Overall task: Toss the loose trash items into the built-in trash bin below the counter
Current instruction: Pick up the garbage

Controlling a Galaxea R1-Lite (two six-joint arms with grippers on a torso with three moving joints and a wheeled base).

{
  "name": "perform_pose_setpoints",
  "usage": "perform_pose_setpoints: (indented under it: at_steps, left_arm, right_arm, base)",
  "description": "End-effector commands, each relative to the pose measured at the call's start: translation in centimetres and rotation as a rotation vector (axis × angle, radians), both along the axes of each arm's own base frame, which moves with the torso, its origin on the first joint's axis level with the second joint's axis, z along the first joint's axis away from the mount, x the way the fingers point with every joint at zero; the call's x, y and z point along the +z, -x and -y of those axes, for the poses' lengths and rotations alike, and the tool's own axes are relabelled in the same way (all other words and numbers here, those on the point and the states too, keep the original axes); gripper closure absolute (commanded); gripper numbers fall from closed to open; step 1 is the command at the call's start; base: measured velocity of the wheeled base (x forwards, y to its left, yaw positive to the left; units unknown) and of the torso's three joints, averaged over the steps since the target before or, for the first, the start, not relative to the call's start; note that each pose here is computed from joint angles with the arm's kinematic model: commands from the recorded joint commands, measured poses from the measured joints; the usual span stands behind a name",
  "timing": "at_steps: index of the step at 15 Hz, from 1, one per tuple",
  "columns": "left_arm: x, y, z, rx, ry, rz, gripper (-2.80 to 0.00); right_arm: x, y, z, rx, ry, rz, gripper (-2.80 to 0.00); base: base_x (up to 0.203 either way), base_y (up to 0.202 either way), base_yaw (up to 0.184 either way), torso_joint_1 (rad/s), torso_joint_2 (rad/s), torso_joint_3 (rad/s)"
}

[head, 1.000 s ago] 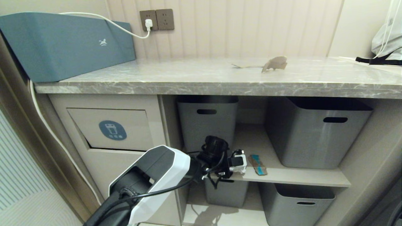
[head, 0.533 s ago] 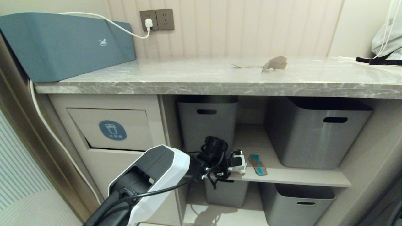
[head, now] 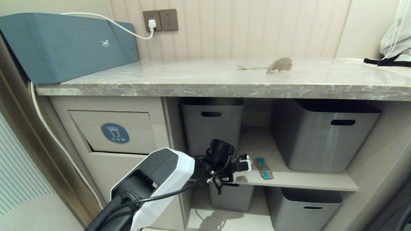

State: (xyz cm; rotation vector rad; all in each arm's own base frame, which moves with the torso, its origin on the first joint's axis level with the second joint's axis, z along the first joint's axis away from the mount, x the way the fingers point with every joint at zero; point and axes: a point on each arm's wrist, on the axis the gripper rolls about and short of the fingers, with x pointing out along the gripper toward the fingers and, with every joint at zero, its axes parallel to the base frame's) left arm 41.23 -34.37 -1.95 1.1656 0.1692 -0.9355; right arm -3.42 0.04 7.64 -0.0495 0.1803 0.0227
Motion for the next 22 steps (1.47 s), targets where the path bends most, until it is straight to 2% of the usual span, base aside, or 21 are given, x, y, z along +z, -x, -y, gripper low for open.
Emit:
perform_pose_setpoints:
  at_steps: [1, 5, 8, 13, 17, 22]
  left_arm:
    - [0.1, 0.1, 0.1, -0.006, -0.001, 0.005, 0.00]
    - [0.3, 0.1, 0.1, -0.006, 0.003, 0.002, 0.00]
    - [2.1, 0.8, -0.1, -0.021, 0.013, 0.008, 0.00]
    - [4.0, 5.4, -4.0, -0.050, -0.041, -0.089, 0.00]
    - [8.7, 7.4, -6.0, -0.053, 0.032, -0.008, 0.00]
    - [11.9, 10.9, -8.2, -0.052, 0.052, 0.004, 0.00]
  right_arm:
    - [0.0, 0.0, 0.0, 0.000, 0.001, -0.002, 0.00]
    - [0.0, 0.0, 0.0, 0.000, 0.000, 0.000, 0.00]
    - [0.0, 0.0, 0.0, 0.000, 0.001, -0.001, 0.00]
    - [0.0, 0.0, 0.0, 0.000, 0.000, -0.002, 0.00]
    - [0.0, 0.0, 0.0, 0.000, 0.001, -0.002, 0.00]
    - [0.0, 0.0, 0.0, 0.000, 0.001, -0.001, 0.00]
  base:
    - [0.000, 0.000, 0.000, 0.000, 0.00, 0.000]
    - [0.000, 0.000, 0.000, 0.000, 0.00, 0.000]
    - [0.000, 0.000, 0.000, 0.000, 0.00, 0.000]
    - [0.000, 0.000, 0.000, 0.000, 0.00, 0.000]
    - [0.000, 0.000, 0.000, 0.000, 0.00, 0.000]
    - [0.000, 0.000, 0.000, 0.000, 0.00, 0.000]
